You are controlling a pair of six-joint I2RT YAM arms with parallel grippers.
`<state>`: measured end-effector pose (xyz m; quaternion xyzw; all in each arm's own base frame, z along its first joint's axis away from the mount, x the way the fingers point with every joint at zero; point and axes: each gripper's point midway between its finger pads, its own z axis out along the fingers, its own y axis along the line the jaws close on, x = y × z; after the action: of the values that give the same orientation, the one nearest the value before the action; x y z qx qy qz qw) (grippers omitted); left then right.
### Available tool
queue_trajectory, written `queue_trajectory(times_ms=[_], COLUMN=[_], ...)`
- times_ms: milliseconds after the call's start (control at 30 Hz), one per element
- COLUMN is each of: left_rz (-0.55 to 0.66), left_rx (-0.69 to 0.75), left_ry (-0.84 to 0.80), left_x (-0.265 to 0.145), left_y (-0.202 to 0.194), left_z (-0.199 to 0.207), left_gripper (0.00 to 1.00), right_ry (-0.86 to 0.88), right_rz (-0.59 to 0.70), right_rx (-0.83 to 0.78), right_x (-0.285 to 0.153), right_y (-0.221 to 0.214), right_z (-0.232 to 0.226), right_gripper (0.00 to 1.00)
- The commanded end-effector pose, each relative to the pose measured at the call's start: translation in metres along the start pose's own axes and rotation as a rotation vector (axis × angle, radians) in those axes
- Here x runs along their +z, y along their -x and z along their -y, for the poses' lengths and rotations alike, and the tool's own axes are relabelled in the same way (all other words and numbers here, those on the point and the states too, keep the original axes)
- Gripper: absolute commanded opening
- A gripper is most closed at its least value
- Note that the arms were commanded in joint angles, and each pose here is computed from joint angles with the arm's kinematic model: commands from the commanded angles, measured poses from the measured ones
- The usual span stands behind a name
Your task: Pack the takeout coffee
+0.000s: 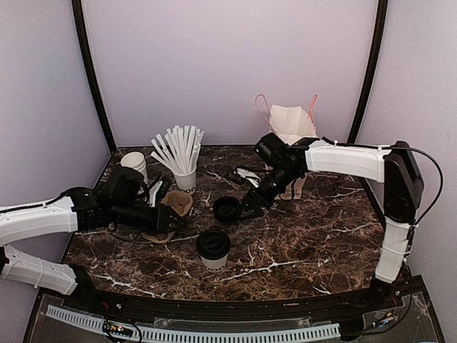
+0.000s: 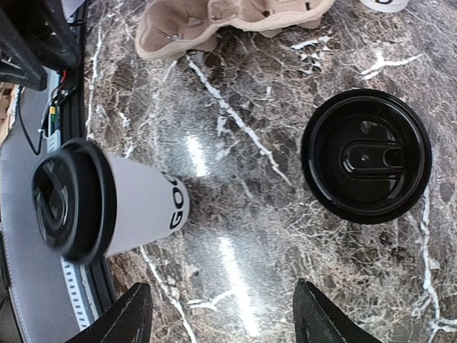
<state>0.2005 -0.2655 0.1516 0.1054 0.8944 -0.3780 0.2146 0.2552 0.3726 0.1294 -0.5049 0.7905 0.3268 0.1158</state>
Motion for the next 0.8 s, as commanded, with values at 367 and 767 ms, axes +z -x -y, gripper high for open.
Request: queue_trajectory(times_ms=[367,767], left_rz=[-0.169,-0.137], left_rx=[-0.127,-0.235], left_ry=[-0.067,-0.189], left_x=[-0.007,0.013], left_y=[-0.071,-0.079], left_z=[0.022,0.028], left_gripper=[0.45,0.39], right_ry=[0.256,0.449], right_rz=[0.055,0.025], right_rx=[-0.009,0.133], right_x=[-0.006,0.017], right_y=[-0.004,0.004], right_z=[-0.050,-0.056], right_gripper=[0.57,0.51])
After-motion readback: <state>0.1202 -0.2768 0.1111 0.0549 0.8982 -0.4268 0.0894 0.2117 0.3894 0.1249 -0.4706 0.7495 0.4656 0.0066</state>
